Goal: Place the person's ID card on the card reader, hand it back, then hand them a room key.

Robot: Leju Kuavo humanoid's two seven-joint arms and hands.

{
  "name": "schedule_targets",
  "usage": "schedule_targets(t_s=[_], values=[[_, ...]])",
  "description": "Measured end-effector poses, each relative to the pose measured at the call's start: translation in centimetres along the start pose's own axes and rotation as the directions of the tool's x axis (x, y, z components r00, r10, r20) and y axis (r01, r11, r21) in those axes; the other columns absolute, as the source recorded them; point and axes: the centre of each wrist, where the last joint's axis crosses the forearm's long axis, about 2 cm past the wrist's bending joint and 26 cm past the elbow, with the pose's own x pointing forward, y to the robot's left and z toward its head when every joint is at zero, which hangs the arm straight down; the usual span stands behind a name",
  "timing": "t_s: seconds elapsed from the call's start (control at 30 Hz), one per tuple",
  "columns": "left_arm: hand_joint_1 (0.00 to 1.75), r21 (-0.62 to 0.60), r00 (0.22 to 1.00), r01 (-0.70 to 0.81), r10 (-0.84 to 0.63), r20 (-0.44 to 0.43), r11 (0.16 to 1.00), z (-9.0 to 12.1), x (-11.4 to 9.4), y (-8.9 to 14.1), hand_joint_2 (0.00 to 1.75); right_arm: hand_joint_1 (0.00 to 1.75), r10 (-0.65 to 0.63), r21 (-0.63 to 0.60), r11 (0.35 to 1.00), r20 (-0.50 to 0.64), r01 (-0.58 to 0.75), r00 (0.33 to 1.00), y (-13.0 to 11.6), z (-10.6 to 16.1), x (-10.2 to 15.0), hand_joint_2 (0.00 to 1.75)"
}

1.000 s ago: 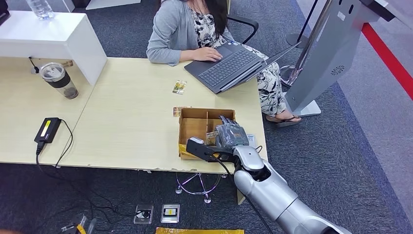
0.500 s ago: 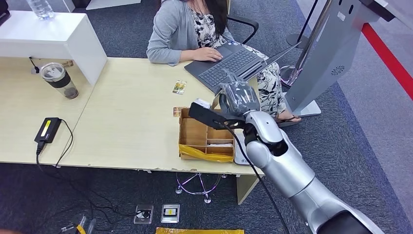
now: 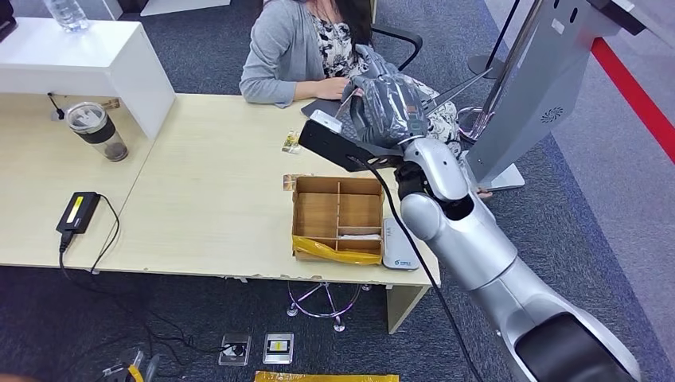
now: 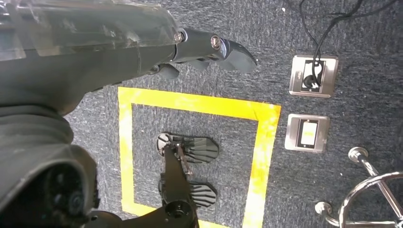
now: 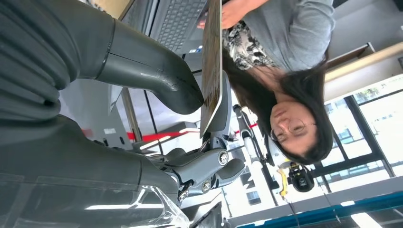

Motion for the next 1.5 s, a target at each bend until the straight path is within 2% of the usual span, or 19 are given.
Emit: schedule_targets(t_s=[0.23,0.43,0.57,0.83,1.43,1.5], values=[[0.00,-0.012,1.000,0.012,-0.012,0.001,1.000,-0.1,0.3,-0.6,0.00,1.75,-0.025,0.046,0.999,0.018,0.024,1.000,1.3,-2.1,1.5,1.75],[0.00,-0.032,1.000,0.023,-0.023,-0.002,0.999,-0.3,0.9,-1.3,0.00,1.75,-0.013,0.126,0.992,0.028,0.009,1.000,0.4,-5.2,2.5,1.75],[0.00,-0.041,0.999,0.033,-0.033,-0.007,0.999,-0.3,1.2,-1.7,0.00,1.75,0.021,0.170,0.985,0.007,-0.022,1.000,0.1,-6.4,2.7,1.75],[0.00,-0.048,0.999,0.040,-0.041,-0.013,0.998,-0.4,1.4,-2.1,0.00,1.75,0.075,0.238,0.969,-0.013,-0.070,0.997,0.4,-7.2,3.3,1.75],[0.00,-0.051,0.999,0.046,-0.046,-0.015,0.998,-0.4,1.4,-2.3,0.00,1.75,0.156,0.342,0.930,-0.040,-0.133,0.987,2.1,-6.8,3.4,1.75],[0.00,-0.051,0.999,0.045,-0.046,-0.015,0.998,-0.4,1.4,-2.3,0.00,0.87,0.158,0.343,0.930,-0.039,-0.135,0.987,2.1,-6.8,3.5,0.87]])
